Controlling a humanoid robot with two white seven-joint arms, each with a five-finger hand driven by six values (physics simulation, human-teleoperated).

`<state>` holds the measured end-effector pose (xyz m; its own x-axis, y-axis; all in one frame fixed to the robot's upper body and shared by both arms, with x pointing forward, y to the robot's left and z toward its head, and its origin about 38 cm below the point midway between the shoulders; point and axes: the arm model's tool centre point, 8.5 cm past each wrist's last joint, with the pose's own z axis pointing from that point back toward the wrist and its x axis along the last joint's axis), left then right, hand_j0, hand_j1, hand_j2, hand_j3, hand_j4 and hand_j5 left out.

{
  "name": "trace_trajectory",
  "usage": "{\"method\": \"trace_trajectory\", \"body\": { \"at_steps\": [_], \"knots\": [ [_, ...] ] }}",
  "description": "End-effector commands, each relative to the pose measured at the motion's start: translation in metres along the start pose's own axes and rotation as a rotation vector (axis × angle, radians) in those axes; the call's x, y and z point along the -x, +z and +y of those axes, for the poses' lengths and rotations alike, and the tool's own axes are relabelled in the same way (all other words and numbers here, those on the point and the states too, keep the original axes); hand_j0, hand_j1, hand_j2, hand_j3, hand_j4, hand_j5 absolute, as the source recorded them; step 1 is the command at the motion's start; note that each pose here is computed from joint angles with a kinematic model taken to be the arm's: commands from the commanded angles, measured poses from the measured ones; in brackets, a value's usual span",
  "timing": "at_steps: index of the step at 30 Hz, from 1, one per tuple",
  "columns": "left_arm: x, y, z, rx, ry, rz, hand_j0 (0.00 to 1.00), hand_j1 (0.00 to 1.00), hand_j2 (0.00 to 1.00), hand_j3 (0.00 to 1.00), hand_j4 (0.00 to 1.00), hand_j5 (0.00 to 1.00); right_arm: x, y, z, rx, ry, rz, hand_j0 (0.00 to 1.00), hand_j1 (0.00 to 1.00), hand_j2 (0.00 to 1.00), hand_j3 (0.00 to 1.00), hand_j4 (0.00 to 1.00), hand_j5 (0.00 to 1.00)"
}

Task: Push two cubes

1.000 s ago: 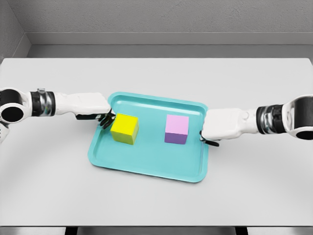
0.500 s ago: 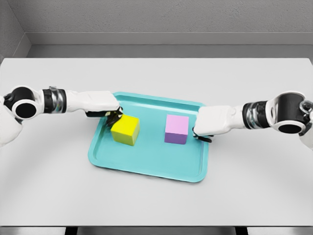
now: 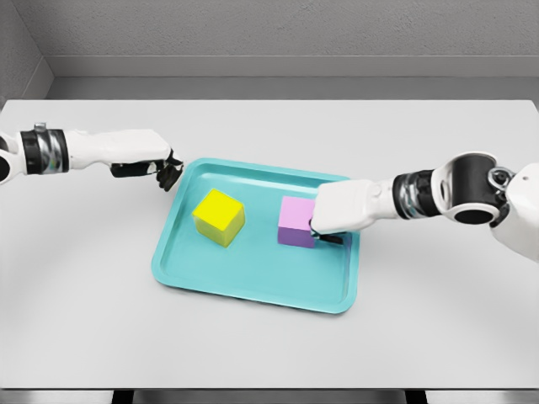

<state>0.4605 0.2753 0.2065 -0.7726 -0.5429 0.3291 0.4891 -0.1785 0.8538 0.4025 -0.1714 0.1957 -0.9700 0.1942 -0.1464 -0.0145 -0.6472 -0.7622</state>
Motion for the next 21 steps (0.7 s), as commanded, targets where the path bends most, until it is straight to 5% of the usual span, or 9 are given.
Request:
{"method": "trace_trajectory", "body": {
  "at_steps": [1, 2, 6, 9, 21],
  "knots": [
    [-0.013, -0.009, -0.018, 0.073, -0.015, -0.038, 0.17, 0.17, 0.17, 0.17, 0.17, 0.17, -0.003, -0.005, -0.004, 0.011, 0.001, -0.013, 0.1, 0.1, 0.1, 0.1, 0.1, 0.1],
    [-0.014, -0.016, -0.03, 0.115, -0.025, -0.036, 0.17, 0.17, 0.17, 0.17, 0.17, 0.17, -0.003, -0.005, -0.004, 0.011, 0.001, -0.013, 0.1, 0.1, 0.1, 0.1, 0.1, 0.1],
    [-0.019, -0.026, -0.033, 0.12, -0.03, -0.055, 0.17, 0.17, 0.17, 0.17, 0.17, 0.17, 0.011, 0.014, -0.005, 0.017, -0.003, 0.042, 0.1, 0.1, 0.1, 0.1, 0.1, 0.1],
    [-0.018, -0.028, -0.038, 0.134, -0.036, -0.051, 0.17, 0.17, 0.17, 0.17, 0.17, 0.17, 0.023, 0.023, 0.011, -0.017, -0.044, 0.08, 0.1, 0.1, 0.1, 0.1, 0.1, 0.1],
    [-0.028, -0.047, -0.031, 0.11, -0.038, -0.091, 0.17, 0.17, 0.17, 0.17, 0.17, 0.17, 0.014, -0.001, 0.03, -0.094, -0.035, 0.04, 0.11, 0.11, 0.11, 0.11, 0.11, 0.11]
  ]
}}
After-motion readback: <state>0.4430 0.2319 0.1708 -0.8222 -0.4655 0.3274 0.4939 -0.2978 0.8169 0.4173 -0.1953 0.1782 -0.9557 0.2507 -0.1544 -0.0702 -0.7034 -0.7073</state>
